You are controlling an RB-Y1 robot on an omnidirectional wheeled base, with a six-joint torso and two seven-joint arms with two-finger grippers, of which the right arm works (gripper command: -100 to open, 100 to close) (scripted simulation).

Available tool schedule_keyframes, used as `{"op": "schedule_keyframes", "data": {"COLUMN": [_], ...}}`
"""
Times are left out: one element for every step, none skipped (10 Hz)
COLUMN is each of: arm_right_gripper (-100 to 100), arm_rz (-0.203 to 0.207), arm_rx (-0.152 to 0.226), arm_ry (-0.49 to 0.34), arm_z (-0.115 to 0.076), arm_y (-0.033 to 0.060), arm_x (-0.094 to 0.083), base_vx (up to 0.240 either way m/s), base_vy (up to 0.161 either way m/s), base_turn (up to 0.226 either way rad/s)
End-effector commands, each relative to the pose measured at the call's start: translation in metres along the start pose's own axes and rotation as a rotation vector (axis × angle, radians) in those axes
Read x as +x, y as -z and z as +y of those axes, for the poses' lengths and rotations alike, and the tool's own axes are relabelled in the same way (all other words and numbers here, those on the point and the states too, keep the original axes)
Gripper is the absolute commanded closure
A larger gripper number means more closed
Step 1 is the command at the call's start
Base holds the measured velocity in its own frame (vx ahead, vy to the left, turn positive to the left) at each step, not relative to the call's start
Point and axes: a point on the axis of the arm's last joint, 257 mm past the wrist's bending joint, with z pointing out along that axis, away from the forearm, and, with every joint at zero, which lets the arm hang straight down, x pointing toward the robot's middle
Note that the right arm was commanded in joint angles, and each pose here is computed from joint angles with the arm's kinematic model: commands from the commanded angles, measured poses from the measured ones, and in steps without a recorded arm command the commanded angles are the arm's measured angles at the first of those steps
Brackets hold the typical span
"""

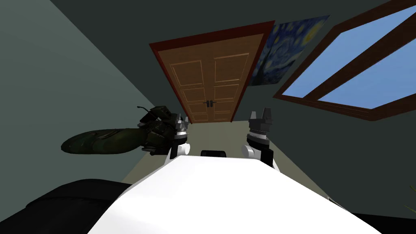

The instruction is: Pull the door open

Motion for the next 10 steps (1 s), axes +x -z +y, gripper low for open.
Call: {"op": "schedule_keyframes", "data": {"arm_right_gripper": [-100,-100,-100,-100,-100,-100,-100,-100,-100,-100], "arm_rz": [0.014,0.018,0.025,0.034,0.043,0.052,0.061,0.070,0.079,0.083], "arm_rx": [0.019,0.025,0.036,0.049,0.065,0.082,0.102,0.122,0.145,0.157], "arm_ry": [0.000,0.000,0.000,-0.001,-0.001,-0.002,-0.002,-0.003,-0.003,-0.004], "arm_z": [-0.010,-0.012,-0.018,-0.024,-0.032,-0.040,-0.050,-0.059,-0.070,-0.075], "arm_y": [0.0014,0.0018,0.0027,0.0038,0.0052,0.0068,0.0087,0.0108,0.0132,0.0146], "arm_x": [0.002,0.002,0.003,0.004,0.005,0.005,0.006,0.006,0.006,0.006], "base_vx": [0.091,0.166,0.179,0.166,0.177,0.214,0.206,0.196,0.177,0.155], "base_vy": [0.113,0.002,-0.006,0.023,0.028,-0.004,0.028,0.052,0.080,0.050], "base_turn": [-0.004,0.069,0.049,0.044,0.046,0.053,0.075,0.055,0.070,0.046]}}
